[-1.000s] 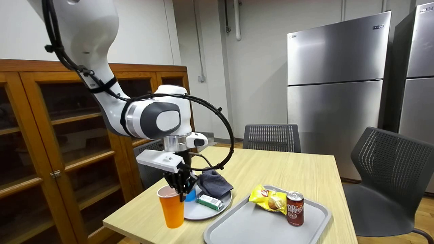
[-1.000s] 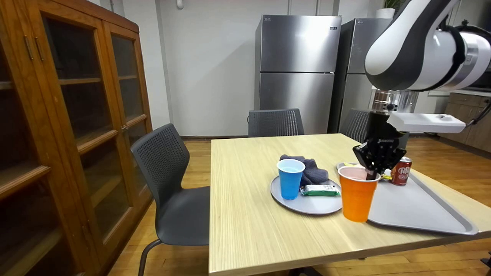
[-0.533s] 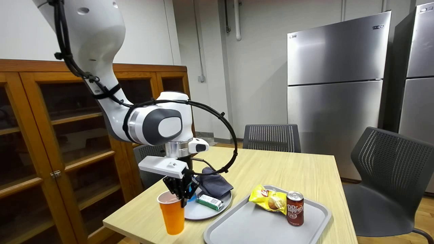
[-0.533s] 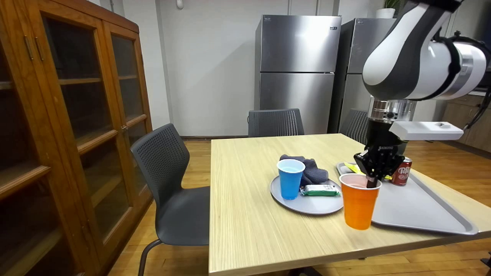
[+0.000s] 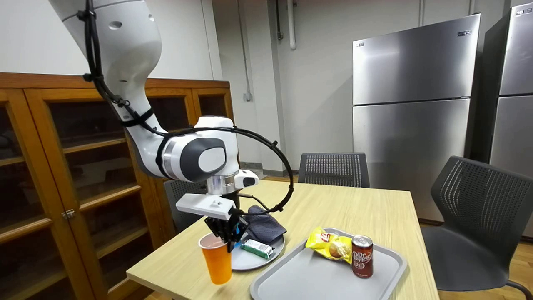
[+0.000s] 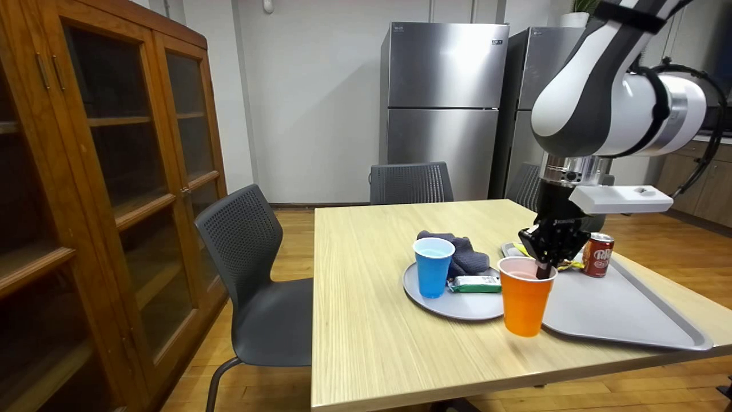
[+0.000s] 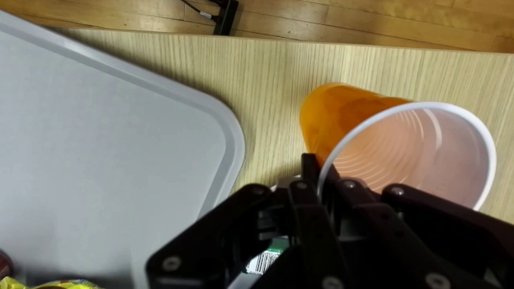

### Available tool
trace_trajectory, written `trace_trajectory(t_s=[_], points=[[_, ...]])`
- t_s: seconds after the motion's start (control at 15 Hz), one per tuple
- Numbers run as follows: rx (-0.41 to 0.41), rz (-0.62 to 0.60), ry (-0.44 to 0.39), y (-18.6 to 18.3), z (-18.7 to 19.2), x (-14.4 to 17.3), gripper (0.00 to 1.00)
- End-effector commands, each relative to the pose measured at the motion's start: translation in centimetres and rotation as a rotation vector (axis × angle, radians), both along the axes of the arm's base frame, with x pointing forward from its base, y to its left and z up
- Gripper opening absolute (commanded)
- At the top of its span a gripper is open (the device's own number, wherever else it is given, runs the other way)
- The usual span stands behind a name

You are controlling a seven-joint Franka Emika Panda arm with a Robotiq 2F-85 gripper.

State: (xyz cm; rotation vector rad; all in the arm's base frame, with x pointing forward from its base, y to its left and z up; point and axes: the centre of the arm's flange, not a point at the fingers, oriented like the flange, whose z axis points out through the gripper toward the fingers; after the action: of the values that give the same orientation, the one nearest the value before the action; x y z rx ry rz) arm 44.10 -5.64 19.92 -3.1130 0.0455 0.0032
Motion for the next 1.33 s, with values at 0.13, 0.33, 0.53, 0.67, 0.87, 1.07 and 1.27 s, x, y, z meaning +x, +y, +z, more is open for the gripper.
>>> trace_trajectory(t_s=[0.13, 0.33, 0.53, 0.67, 0.87, 1.07, 1.27], points=[[0.004, 0.012, -0.011, -0.3, -1.4, 1.7, 0.01], [0.003, 0.013, -0.006, -0.3, -2.2, 2.1, 0.01], [-0.002, 0.017, -0.001, -0.2, -2.9, 2.3, 0.01], [-0.002, 0.017, 0.001, -0.2, -3.3, 2.4, 0.01], [-0.004, 0.016, 0.007, -0.2, -3.9, 2.3, 0.01], [-0.015, 0.026, 0.017, -0.2, -3.9, 2.1, 0.30], [-0.013, 0.034, 0.023, -0.1, -3.3, 1.8, 0.46]])
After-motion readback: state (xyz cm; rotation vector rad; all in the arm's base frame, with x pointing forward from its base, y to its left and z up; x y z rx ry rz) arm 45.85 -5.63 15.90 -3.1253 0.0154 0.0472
